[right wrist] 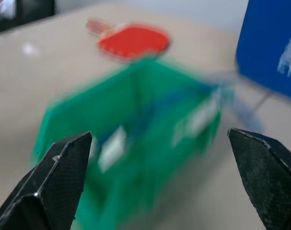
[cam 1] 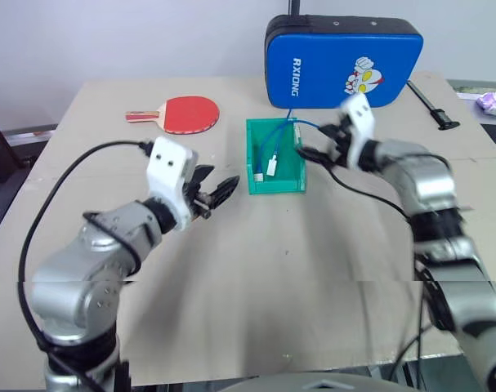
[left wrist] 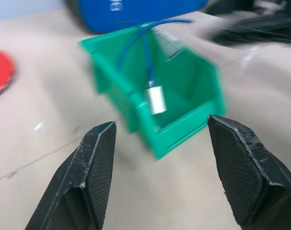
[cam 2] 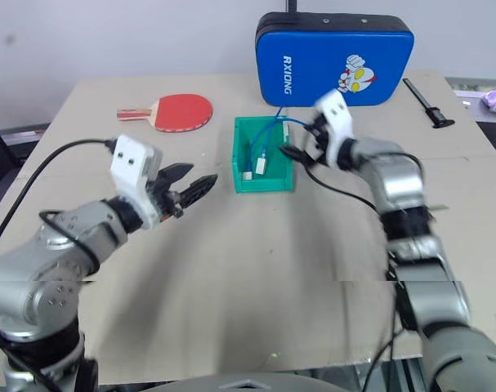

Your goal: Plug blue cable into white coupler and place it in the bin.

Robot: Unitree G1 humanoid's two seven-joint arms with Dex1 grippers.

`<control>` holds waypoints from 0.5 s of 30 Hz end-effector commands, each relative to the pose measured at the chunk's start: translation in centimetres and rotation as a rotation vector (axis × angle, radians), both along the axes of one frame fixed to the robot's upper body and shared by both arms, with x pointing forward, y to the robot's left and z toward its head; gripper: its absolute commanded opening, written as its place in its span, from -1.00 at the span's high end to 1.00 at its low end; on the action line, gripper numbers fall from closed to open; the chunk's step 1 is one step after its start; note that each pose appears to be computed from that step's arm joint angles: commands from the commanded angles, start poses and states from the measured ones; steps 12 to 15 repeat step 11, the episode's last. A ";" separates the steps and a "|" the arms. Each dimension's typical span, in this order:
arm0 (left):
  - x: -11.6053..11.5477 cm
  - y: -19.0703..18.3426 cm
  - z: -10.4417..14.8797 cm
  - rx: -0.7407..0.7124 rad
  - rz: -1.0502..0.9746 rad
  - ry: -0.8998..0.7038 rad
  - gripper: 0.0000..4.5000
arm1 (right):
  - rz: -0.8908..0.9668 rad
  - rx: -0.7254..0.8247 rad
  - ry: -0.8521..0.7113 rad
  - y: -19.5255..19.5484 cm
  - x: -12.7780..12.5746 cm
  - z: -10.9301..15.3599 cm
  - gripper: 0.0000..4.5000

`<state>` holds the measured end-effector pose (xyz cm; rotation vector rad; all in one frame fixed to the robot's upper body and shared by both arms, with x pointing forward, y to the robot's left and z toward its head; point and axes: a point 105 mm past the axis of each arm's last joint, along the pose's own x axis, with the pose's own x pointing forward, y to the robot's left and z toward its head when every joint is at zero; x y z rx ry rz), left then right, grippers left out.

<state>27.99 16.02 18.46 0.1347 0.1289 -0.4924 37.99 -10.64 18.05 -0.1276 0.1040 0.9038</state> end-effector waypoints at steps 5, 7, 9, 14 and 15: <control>-3.5 0.9 -5.7 0.029 -0.021 -0.022 -0.38 | 0.084 0.085 -0.105 -5.6 -8.3 -3.7 -0.99; -4.4 1.5 -8.3 0.068 -0.031 0.007 -0.38 | 0.058 0.018 -0.015 -7.7 -10.3 -7.5 -0.99; -5.3 1.7 -10.3 0.084 -0.066 0.046 -0.38 | 0.048 -0.020 0.003 -9.1 -11.9 -9.7 -0.99; -5.8 2.0 -11.2 0.095 -0.093 0.054 -0.38 | 0.013 -0.002 -0.033 -9.9 -12.3 -10.0 -0.99; -5.8 2.0 -11.2 0.095 -0.093 0.054 -0.38 | 0.013 -0.002 -0.033 -9.9 -12.3 -10.0 -0.99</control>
